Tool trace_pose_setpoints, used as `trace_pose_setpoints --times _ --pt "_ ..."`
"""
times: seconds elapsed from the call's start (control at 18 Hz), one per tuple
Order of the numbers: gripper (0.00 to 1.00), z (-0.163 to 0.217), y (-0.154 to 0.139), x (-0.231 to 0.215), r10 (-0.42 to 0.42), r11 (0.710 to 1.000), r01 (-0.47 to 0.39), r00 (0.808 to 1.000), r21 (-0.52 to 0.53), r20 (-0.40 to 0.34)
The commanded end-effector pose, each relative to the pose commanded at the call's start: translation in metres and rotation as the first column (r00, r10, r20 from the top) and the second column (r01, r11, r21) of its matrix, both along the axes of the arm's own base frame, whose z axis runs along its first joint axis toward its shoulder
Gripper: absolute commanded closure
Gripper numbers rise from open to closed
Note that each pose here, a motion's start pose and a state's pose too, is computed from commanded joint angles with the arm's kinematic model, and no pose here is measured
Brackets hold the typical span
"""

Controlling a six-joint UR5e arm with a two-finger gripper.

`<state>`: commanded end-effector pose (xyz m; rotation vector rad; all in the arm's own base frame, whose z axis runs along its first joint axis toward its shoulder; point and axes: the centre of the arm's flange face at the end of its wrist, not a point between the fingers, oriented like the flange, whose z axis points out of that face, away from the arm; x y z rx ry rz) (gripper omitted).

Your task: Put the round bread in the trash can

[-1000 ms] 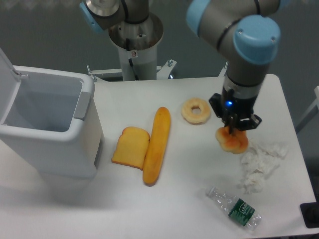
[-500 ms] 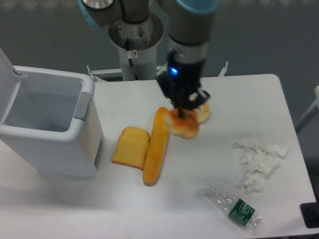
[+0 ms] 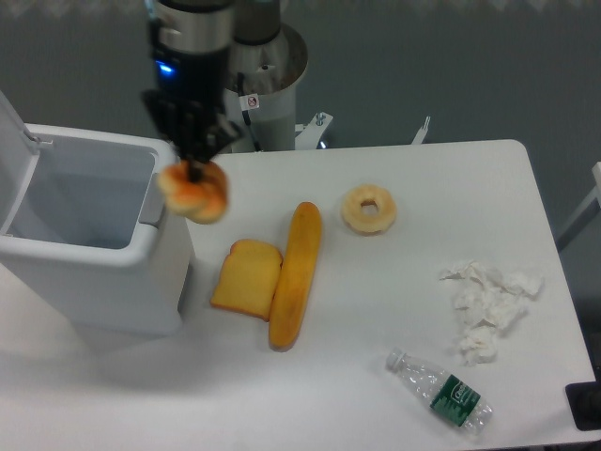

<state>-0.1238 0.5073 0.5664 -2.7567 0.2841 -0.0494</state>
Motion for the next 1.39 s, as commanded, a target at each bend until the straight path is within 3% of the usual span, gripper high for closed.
trace_pose_setpoints --times 0.17,0.22,0.39,0.44,0.5,1.0,1.22,1.39 --pt "1.0 0.0 0.01 0.019 -0.003 1.0 0.002 0.999 0.029 0.032" --pt "0.91 -0.002 0.013 0.021 -0.011 0.999 0.009 0.999 0.036 0.048" --pt "0.52 -0.004 0.016 0.024 -0.01 0.999 0.007 0.997 0.043 0.074" --pt "0.23 -0.003 0.016 0.026 -0.015 0.999 0.012 0.997 0.045 0.074" --pt "0.0 -0.003 0.016 0.025 -0.022 0.999 0.018 0.998 0.05 0.067" --pt "0.0 0.008 0.013 0.012 -0.033 0.995 0.032 0.999 0.09 0.013" --pt "0.0 0.0 -0.011 -0.082 0.069 0.995 -0.066 0.997 0.075 -0.033" --pt "0.0 -0.018 -0.038 -0.154 0.116 0.993 -0.118 0.987 -0.01 -0.113"
